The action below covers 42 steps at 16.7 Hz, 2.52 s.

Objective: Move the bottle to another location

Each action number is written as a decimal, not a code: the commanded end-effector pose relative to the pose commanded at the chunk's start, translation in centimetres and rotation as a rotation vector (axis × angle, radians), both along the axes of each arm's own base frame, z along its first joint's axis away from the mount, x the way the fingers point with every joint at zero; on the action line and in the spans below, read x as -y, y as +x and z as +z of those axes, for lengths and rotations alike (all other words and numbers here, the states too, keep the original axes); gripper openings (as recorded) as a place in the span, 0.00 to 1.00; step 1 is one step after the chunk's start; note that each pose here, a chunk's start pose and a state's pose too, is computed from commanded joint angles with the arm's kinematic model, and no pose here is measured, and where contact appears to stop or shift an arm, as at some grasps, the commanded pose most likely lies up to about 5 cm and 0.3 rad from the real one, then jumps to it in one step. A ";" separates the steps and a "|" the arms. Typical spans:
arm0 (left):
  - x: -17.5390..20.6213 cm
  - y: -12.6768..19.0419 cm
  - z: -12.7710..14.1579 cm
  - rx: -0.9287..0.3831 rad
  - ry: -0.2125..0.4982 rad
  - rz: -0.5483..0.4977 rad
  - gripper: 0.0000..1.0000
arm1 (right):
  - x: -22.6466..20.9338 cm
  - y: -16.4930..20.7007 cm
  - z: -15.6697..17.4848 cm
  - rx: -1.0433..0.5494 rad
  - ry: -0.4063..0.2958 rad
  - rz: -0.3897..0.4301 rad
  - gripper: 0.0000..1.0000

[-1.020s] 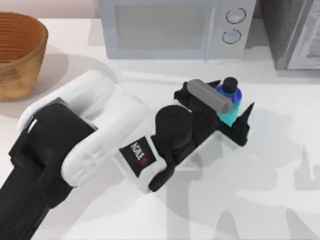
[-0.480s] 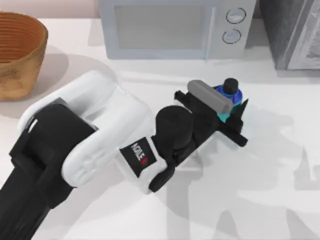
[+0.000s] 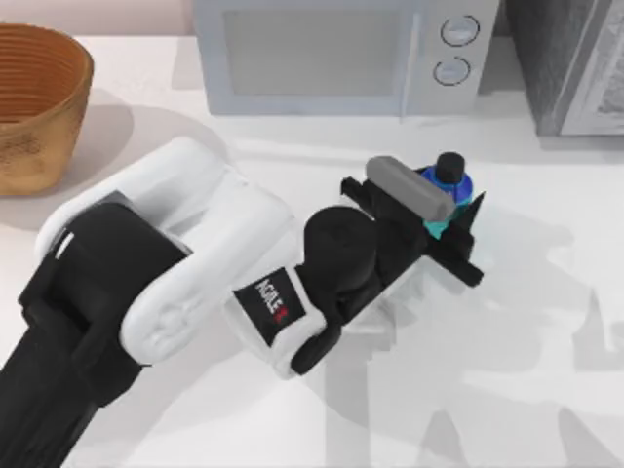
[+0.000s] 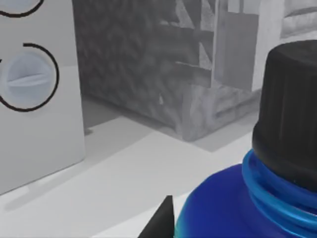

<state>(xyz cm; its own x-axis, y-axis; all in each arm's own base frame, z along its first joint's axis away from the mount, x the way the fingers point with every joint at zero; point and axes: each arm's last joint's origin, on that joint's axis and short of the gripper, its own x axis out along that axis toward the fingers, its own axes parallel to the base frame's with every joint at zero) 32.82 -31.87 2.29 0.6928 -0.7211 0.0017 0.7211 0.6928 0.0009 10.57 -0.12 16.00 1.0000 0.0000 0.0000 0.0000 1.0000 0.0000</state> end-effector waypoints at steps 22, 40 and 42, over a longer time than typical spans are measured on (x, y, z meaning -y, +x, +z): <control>-34.2 -3.4 3.6 -0.002 0.004 0.032 0.00 | 0.0 0.0 0.0 0.000 0.000 0.000 1.00; -30.3 0.3 0.5 -0.002 0.004 0.033 0.00 | 0.0 0.0 0.0 0.000 0.000 0.000 1.00; -30.3 0.3 0.5 -0.002 0.004 0.033 0.15 | 0.0 0.0 0.0 0.000 0.000 0.000 1.00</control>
